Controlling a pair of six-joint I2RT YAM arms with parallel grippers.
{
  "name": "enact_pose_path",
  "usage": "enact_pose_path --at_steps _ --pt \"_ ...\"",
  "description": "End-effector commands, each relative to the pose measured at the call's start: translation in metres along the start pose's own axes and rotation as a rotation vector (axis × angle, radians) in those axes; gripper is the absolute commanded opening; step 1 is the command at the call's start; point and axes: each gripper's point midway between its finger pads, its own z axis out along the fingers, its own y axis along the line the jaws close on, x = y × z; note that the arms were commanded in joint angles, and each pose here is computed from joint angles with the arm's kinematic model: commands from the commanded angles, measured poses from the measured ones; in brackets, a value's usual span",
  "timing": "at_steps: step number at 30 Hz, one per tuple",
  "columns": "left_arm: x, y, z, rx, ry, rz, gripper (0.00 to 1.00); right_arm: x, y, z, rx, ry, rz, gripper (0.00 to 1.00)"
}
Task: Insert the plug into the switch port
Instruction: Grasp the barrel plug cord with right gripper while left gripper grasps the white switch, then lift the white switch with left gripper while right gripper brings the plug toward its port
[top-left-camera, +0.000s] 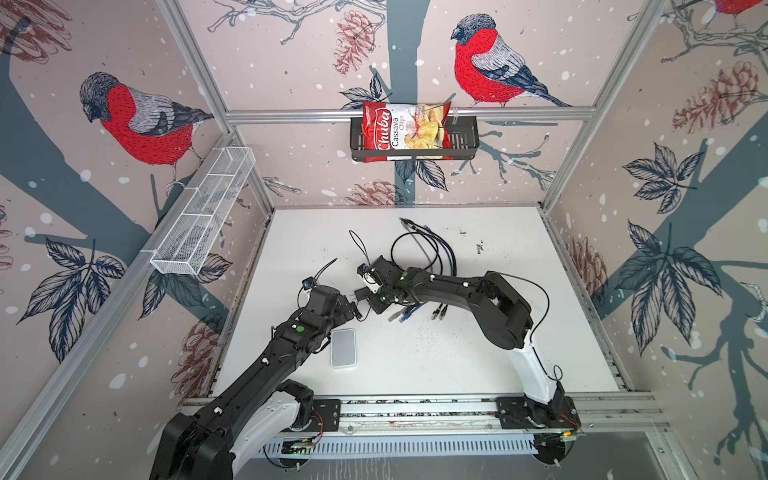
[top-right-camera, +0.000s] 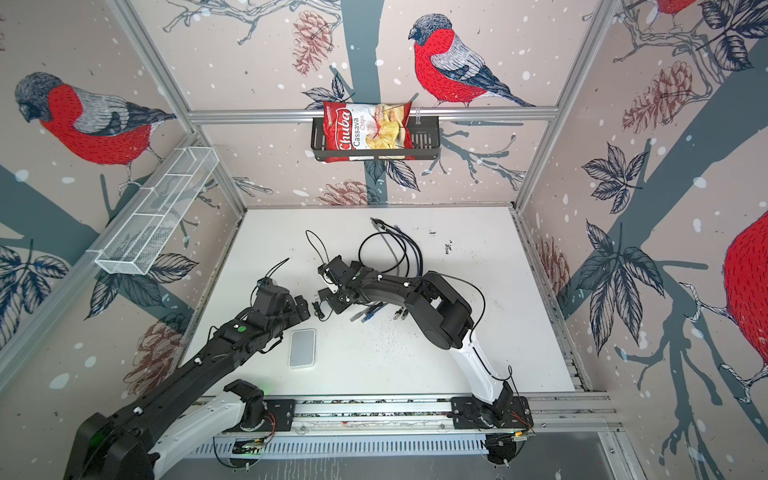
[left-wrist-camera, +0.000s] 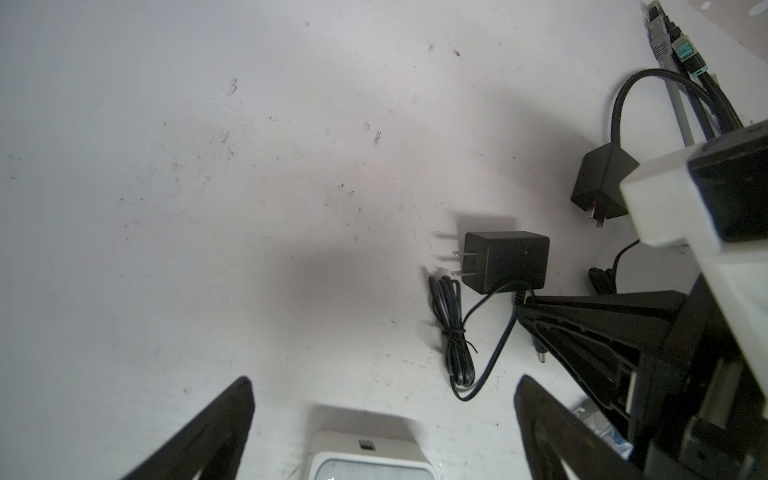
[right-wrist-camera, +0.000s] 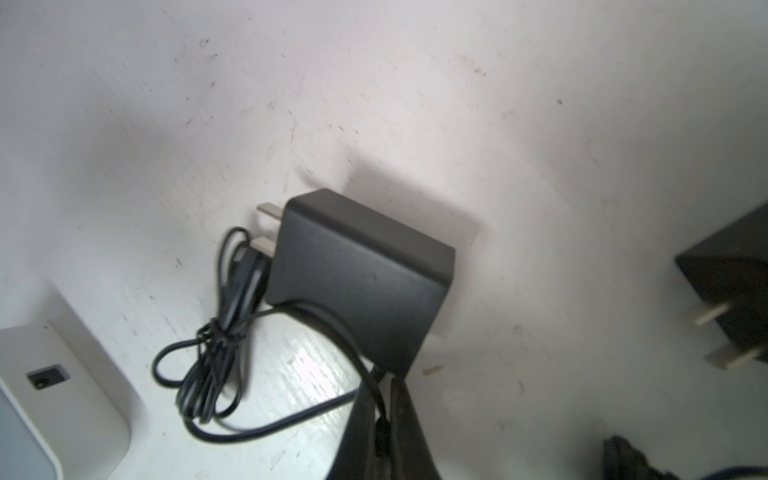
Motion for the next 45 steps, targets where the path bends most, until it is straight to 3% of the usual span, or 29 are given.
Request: enact_pose_path --at_steps 1,9,13,17,23,37,45 --pt "0.002 -0.001 0.000 0.001 0.018 0.012 0.97 -0.001 0.001 -0.002 -0.029 0.004 0.012 0.02" --pt "0.022 0.006 0.004 -0.062 0.143 0.005 0.97 -0.029 -0.008 -0.025 -0.151 -0.103 0.133 0.01" --pt "0.035 0.002 0.005 -0.038 0.216 0.015 0.97 -0.042 -0.021 -0.040 -0.223 -0.172 0.221 0.02" --pt "0.048 -0.005 0.001 0.008 0.284 -0.002 0.97 -0.050 -0.036 -0.048 -0.207 -0.210 0.253 0.01" --pt "0.062 -0.008 -0.007 0.001 0.351 -0.008 0.97 -0.051 -0.053 -0.049 -0.147 -0.224 0.265 0.01" --pt "0.093 0.014 -0.025 -0.240 0.406 0.087 0.97 -0.035 -0.057 -0.045 -0.117 -0.207 0.239 0.02" --pt "0.115 0.012 -0.013 -0.207 0.426 0.076 0.97 -0.031 -0.056 -0.048 -0.133 -0.209 0.238 0.02"
